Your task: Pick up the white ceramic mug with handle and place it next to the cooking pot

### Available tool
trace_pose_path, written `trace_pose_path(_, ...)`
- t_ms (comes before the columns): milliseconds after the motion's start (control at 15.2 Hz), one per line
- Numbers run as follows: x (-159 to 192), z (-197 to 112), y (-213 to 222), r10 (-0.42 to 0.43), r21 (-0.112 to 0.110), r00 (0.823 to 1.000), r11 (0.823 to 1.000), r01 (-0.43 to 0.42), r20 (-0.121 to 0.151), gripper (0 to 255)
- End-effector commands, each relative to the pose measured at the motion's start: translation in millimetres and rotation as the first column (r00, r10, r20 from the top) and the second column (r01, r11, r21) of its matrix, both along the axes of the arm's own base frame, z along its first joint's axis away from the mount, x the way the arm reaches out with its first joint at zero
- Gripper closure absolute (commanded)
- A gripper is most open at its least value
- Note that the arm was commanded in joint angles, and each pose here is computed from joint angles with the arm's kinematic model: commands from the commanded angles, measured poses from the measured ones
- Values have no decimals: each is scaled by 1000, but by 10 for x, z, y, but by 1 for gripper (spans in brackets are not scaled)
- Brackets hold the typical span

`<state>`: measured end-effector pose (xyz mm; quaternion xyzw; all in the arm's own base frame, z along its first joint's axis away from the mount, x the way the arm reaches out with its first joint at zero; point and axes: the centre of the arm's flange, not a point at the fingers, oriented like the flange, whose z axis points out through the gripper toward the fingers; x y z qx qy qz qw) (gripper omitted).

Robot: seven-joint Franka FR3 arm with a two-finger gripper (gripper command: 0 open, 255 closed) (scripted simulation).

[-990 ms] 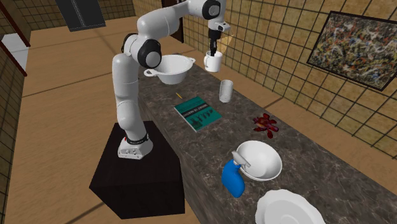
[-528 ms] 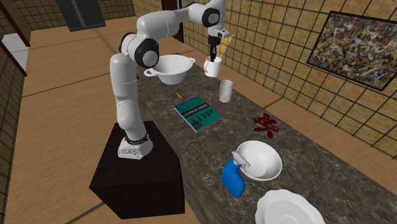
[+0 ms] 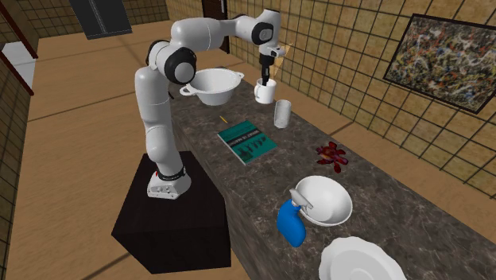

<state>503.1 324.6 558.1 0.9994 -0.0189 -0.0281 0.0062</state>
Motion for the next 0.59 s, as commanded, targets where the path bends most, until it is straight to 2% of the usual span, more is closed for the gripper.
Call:
trace_pose_path(0,9,-104,12,0,0,1000,1000,0,1,255)
trace_pose_path(528,9,-527,12,0,0,1000,1000,0,1,255)
